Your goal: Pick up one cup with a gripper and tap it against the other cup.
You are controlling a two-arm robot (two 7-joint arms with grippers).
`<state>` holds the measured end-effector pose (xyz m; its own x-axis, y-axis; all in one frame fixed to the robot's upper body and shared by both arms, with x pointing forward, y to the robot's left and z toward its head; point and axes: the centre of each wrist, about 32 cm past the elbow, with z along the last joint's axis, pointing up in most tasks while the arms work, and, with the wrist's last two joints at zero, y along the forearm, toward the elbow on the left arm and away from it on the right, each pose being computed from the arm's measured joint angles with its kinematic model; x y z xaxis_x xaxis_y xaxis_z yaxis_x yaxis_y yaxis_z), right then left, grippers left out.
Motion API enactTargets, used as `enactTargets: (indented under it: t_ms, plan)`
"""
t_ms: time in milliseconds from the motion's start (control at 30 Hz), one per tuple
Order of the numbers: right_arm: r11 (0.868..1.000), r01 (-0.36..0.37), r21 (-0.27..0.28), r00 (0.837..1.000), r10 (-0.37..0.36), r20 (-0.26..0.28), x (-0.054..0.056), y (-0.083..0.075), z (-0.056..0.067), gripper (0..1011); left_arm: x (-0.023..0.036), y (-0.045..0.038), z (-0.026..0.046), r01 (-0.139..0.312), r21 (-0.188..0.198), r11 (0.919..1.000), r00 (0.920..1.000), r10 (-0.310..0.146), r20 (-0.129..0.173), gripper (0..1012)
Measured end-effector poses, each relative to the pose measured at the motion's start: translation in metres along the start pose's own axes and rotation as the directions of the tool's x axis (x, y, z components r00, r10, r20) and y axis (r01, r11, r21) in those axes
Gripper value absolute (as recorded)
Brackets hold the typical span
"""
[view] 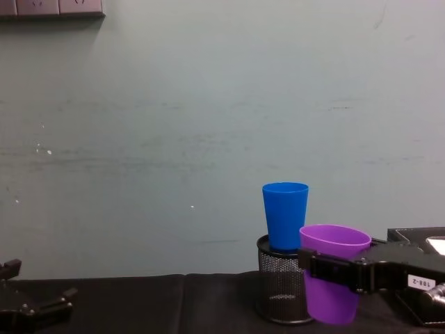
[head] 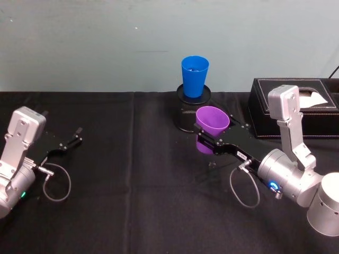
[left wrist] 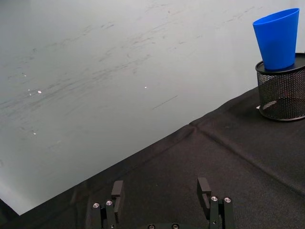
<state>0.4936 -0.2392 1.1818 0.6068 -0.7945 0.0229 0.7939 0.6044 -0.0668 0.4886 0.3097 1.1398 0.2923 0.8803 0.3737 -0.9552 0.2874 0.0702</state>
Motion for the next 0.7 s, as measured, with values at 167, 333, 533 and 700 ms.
enactTargets:
  t_ms: [167, 333, 533, 700]
  plan:
    - [1.000, 0.000, 0.000, 1.000, 0.000, 0.000, 0.0000, 0.0000, 0.0000, 718, 0.0000, 0.0000, 0.0000, 0.000, 0.000, 1.0000, 1.0000, 0.000, 0.000, 1000]
    - [1.000, 0.000, 0.000, 1.000, 0.000, 0.000, 0.0000, 0.0000, 0.0000, 718, 0.0000, 0.0000, 0.0000, 0.000, 0.000, 1.0000, 1.0000, 0.000, 0.000, 1000]
    - [1.000, 0.000, 0.000, 1.000, 0.000, 0.000, 0.0000, 0.0000, 0.0000, 718, 0.0000, 0.0000, 0.0000, 0.000, 0.000, 1.0000, 1.0000, 0.000, 0.000, 1000]
    - [1.000, 0.000, 0.000, 1.000, 0.000, 0.000, 0.0000, 0.0000, 0.0000, 718, 0.0000, 0.0000, 0.0000, 0.000, 0.000, 1.0000, 1.0000, 0.000, 0.000, 1000]
